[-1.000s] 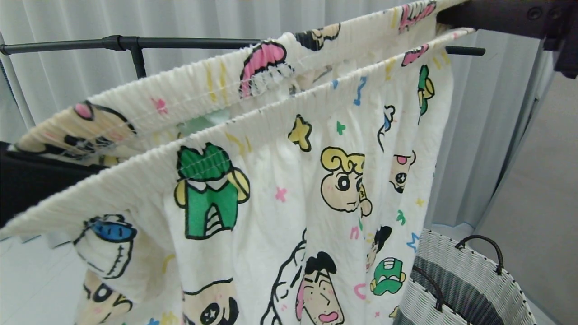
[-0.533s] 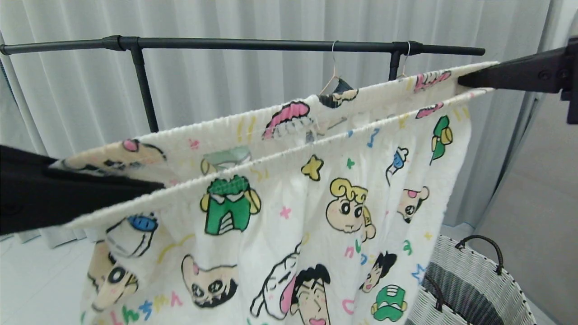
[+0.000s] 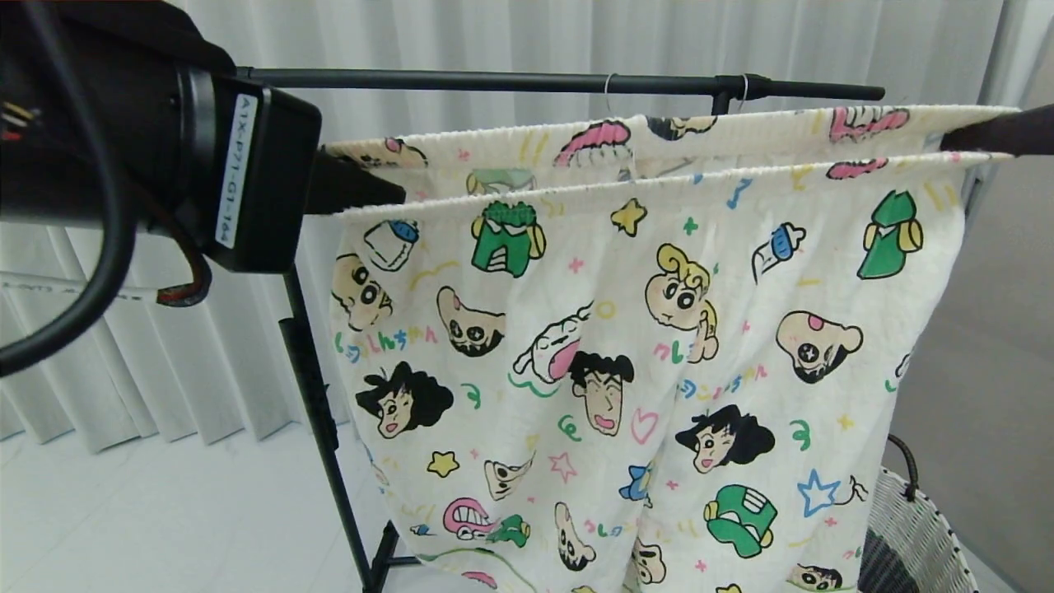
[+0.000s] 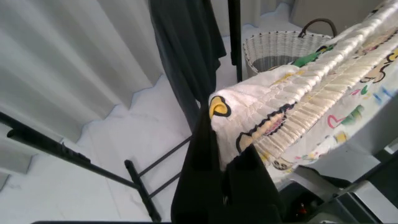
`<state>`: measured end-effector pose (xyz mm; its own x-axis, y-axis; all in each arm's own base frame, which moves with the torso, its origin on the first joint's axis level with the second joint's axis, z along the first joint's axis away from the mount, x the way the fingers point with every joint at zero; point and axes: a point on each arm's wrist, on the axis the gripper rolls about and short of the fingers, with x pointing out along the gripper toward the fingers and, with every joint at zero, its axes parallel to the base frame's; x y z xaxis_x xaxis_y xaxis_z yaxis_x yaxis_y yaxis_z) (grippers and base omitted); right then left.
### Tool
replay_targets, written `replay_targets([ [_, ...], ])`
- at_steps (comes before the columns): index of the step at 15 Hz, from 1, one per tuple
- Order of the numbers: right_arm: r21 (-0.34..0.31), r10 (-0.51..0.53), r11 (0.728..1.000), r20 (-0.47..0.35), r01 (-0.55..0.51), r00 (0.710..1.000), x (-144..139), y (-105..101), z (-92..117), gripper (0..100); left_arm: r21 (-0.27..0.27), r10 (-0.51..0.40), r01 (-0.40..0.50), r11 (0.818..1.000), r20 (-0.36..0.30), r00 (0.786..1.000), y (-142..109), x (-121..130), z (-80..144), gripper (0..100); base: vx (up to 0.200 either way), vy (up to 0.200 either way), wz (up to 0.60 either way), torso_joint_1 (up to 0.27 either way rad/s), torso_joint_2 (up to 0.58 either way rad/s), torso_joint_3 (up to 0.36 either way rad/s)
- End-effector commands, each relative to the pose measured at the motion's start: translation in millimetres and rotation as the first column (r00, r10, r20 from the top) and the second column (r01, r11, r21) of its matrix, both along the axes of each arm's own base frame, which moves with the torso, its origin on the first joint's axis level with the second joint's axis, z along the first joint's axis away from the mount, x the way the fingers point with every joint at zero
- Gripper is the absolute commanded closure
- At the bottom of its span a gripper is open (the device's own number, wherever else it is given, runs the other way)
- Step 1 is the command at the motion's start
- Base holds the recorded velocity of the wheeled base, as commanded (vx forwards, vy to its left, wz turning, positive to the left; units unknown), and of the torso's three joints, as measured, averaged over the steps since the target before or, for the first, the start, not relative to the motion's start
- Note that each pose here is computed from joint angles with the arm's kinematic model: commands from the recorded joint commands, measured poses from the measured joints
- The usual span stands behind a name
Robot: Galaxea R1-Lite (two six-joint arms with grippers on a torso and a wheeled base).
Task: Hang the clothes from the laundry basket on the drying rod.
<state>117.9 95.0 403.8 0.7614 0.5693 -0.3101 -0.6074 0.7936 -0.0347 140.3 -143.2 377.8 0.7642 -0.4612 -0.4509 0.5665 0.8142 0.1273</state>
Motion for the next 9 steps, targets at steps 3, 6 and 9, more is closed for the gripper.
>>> replay_targets([
  [3, 0.035, 0.003, 0.999, 0.021, -0.004, 1.0, 0, 2, -1, 100, -0.026, 0.001, 0.0, 1.0, 0.023, 1.0, -6, 5, 1, 100, 0.0, 0.0, 0.0, 0.0, 0.0, 0.0],
  [6, 0.047, 0.038, 0.998, 0.012, -0.039, 0.999, -1, 9, -5, 0, -0.032, 0.001, 0.0, 0.999, 0.028, 1.0, -5, 5, 2, 100, 0.0, 0.0, 0.0, 0.0, 0.0, 0.0],
  [9, 0.02, 0.056, 0.998, -0.004, -0.056, 0.998, -6, 7, -14, 0, -0.051, 0.005, -0.002, 0.999, 0.046, 0.999, -6, 6, 4, 100, 0.0, 0.0, 0.0, 0.0, 0.0, 0.0],
])
